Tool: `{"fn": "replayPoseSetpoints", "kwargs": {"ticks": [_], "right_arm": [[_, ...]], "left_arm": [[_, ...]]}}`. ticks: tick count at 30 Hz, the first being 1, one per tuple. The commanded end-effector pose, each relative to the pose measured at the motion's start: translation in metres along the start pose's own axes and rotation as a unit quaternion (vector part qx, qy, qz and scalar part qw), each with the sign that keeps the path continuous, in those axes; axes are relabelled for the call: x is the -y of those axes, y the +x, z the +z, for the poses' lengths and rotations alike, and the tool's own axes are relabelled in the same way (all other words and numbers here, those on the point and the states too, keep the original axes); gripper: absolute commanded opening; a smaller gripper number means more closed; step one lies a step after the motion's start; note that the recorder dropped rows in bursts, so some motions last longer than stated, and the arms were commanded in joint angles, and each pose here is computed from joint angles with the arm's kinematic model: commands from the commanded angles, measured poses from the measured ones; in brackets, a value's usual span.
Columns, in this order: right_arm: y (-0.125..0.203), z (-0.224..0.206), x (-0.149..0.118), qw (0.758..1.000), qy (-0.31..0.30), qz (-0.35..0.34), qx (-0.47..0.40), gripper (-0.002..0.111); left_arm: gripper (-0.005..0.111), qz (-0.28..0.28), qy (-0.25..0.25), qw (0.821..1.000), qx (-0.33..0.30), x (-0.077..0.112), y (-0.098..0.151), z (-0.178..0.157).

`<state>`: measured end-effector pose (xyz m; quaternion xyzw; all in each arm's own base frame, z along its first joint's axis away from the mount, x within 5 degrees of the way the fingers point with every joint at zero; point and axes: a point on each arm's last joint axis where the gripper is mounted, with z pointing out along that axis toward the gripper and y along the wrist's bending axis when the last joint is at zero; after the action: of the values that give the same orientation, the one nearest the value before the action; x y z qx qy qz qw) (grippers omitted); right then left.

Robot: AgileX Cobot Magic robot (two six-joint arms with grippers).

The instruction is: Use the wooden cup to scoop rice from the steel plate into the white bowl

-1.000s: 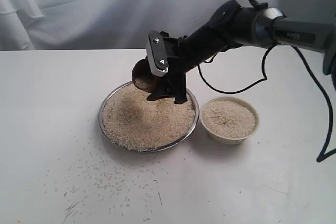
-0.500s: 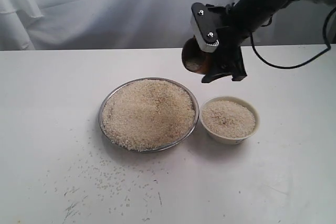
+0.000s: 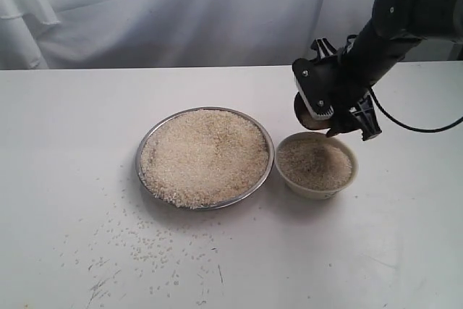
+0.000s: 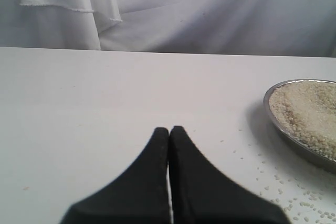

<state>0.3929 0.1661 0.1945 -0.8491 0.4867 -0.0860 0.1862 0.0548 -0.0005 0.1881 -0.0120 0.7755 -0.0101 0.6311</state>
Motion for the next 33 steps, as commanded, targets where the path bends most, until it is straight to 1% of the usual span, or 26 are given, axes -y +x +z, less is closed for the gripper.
{"fn": "replayPoseSetpoints", "kwargs": {"ticks": [1,7,11,13,16,20,22,33], "right_arm": [[0.008,-0.003,-0.003,0.999,0.008,-0.026,-0.035,0.000],[0.010,-0.014,-0.001,0.997,0.011,-0.045,-0.065,0.000],[0.007,-0.028,0.001,0.993,0.018,-0.081,-0.088,0.000],[0.004,-0.033,0.001,0.992,0.024,-0.088,-0.090,0.000],[-0.001,-0.032,-0.005,0.991,0.018,-0.101,-0.089,0.000],[-0.005,-0.027,-0.013,0.983,0.003,-0.141,-0.113,0.000],[-0.008,-0.023,-0.015,0.980,0.006,-0.156,-0.123,0.000],[-0.025,-0.020,-0.013,0.966,0.019,-0.210,-0.149,0.000]], "left_arm": [[0.000,-0.002,0.001,1.000,0.003,0.000,0.001,0.000],[0.000,-0.002,0.001,1.000,0.003,0.000,0.001,0.000],[0.000,-0.002,0.001,1.000,0.003,0.000,0.001,0.000],[0.000,-0.002,0.001,1.000,0.003,0.000,0.001,0.000],[0.000,-0.002,0.001,1.000,0.003,0.000,0.001,0.000],[0.000,-0.002,0.001,1.000,0.003,0.000,0.001,0.000],[0.000,-0.002,0.001,1.000,0.003,0.000,0.001,0.000],[0.000,-0.002,0.001,1.000,0.003,0.000,0.001,0.000]]}}
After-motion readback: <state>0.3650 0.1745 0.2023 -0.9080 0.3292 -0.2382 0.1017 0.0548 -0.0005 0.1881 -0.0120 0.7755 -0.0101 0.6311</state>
